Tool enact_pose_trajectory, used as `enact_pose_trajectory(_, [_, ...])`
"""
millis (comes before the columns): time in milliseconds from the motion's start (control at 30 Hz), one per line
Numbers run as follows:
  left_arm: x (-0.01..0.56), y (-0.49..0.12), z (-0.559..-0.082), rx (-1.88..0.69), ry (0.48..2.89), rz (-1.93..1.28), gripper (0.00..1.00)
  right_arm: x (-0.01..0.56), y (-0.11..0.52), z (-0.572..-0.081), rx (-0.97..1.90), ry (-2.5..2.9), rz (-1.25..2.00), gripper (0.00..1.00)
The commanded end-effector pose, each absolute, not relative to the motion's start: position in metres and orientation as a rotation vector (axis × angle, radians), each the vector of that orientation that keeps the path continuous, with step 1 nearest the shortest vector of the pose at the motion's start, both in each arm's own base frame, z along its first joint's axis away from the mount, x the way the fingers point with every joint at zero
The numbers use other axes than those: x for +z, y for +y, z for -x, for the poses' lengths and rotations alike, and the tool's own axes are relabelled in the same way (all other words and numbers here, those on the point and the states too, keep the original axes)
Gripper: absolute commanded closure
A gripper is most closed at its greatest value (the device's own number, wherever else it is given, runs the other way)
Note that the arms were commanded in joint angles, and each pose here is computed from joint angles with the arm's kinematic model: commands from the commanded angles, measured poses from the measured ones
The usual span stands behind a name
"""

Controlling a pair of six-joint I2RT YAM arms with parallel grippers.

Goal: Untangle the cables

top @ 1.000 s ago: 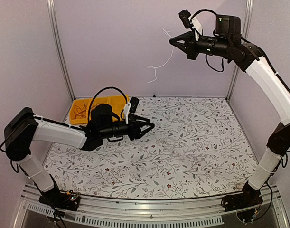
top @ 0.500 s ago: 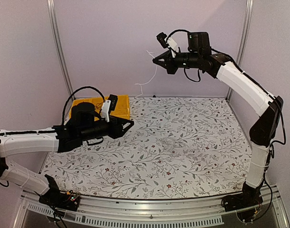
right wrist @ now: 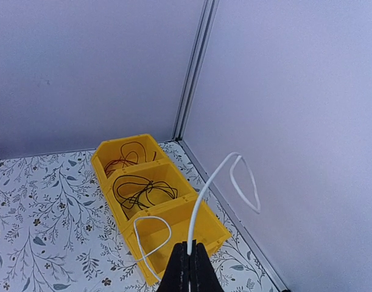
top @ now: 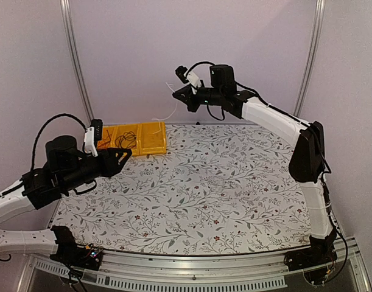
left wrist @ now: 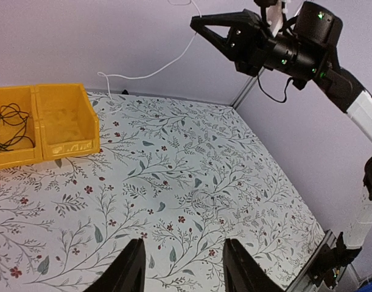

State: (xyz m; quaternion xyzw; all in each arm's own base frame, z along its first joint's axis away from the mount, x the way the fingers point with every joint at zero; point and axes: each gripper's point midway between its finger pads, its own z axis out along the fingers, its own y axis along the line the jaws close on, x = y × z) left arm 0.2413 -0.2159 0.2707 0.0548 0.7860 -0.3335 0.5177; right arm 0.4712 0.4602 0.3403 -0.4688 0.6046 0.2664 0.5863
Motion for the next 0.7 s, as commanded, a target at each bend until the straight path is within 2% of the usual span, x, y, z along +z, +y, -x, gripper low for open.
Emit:
enact_pose_trajectory(0, [0.255, -0.185, -0.229, -0.711, 1.967, -0.048, 0.54, 0.333, 0.482, -0.489, 0.6, 1.31, 1.052, 1.0])
enact_pose_trajectory(333, [0.27, -0.159, -0.213, -0.712, 1.964, 0.024, 0.54, 0.274, 0.542, -0.508, 0.474, 1.117, 1.021, 1.0])
enact_pose_trajectory(667, [0.272, -0.174, -0.22, -0.694, 1.988, -0.043, 0.54, 0.192, 0.565, -0.513, 0.377, 1.079, 1.08, 1.0])
